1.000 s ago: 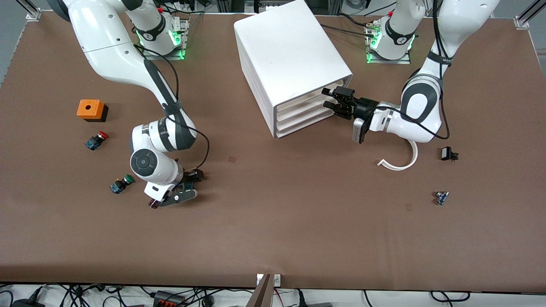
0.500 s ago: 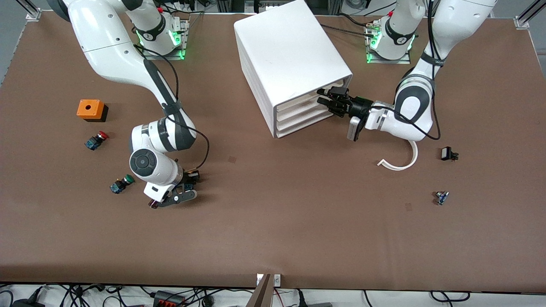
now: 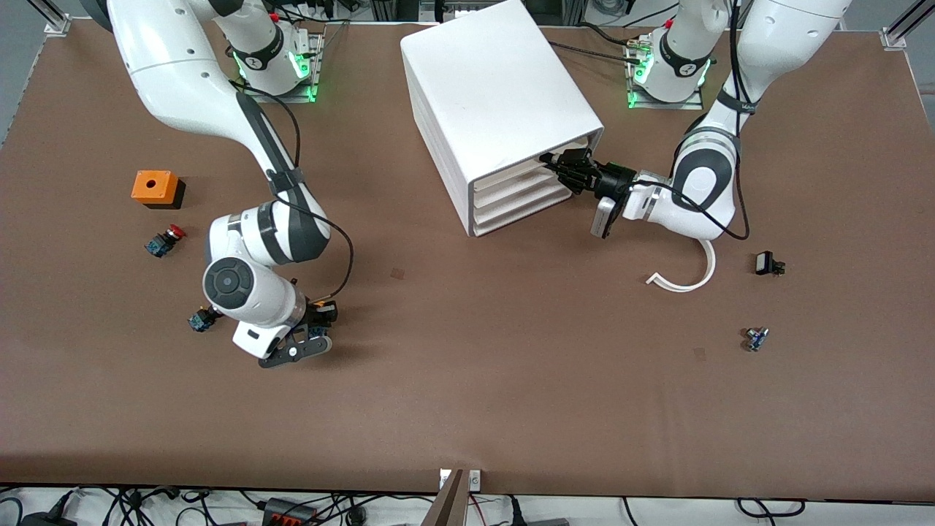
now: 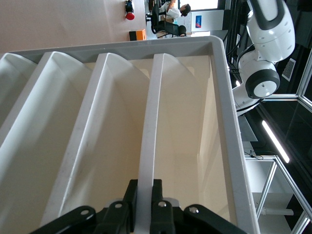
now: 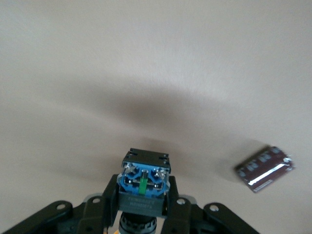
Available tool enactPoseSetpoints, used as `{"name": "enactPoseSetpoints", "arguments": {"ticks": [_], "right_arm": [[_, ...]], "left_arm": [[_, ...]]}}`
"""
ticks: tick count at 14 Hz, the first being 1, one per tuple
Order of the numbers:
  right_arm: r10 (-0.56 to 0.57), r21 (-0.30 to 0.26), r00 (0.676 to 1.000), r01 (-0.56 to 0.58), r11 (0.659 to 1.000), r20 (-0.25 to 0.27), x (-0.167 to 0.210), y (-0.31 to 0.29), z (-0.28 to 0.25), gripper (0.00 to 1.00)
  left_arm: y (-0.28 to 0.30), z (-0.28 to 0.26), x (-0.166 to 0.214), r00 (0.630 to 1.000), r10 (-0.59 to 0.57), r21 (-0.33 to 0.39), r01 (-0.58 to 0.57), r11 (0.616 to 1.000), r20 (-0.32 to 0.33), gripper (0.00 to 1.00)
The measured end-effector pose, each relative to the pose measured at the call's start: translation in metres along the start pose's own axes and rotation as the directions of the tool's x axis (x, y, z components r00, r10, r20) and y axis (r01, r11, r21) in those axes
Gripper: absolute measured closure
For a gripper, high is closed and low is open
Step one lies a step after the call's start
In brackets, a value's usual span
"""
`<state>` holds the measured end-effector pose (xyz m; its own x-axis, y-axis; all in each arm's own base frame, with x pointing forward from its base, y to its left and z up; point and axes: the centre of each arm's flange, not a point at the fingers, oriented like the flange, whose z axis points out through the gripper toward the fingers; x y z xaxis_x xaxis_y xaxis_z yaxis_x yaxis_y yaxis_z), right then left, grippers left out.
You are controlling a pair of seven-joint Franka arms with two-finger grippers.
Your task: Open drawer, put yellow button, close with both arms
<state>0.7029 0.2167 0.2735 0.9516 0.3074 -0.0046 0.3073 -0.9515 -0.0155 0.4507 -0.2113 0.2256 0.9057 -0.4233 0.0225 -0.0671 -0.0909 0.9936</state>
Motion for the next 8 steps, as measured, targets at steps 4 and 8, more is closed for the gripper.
{"name": "enactPoseSetpoints", "arguments": {"ticks": [4,8], "right_arm": [[-0.045,0.001,0.998,0.045,0.999,-0.045,0.006,-0.034,-0.09,0.59],[-0.087,0.0,0.989,0.088,0.996,-0.118,-0.002,-0.065,-0.156,0.59]], "left_arm": [[0.007,-0.009,0.011,0.999,-0.045,0.006,0.045,0.999,-0.015,0.85],[0.007,-0.029,0.038,0.997,-0.056,0.023,0.057,0.998,-0.046,0.85]]}}
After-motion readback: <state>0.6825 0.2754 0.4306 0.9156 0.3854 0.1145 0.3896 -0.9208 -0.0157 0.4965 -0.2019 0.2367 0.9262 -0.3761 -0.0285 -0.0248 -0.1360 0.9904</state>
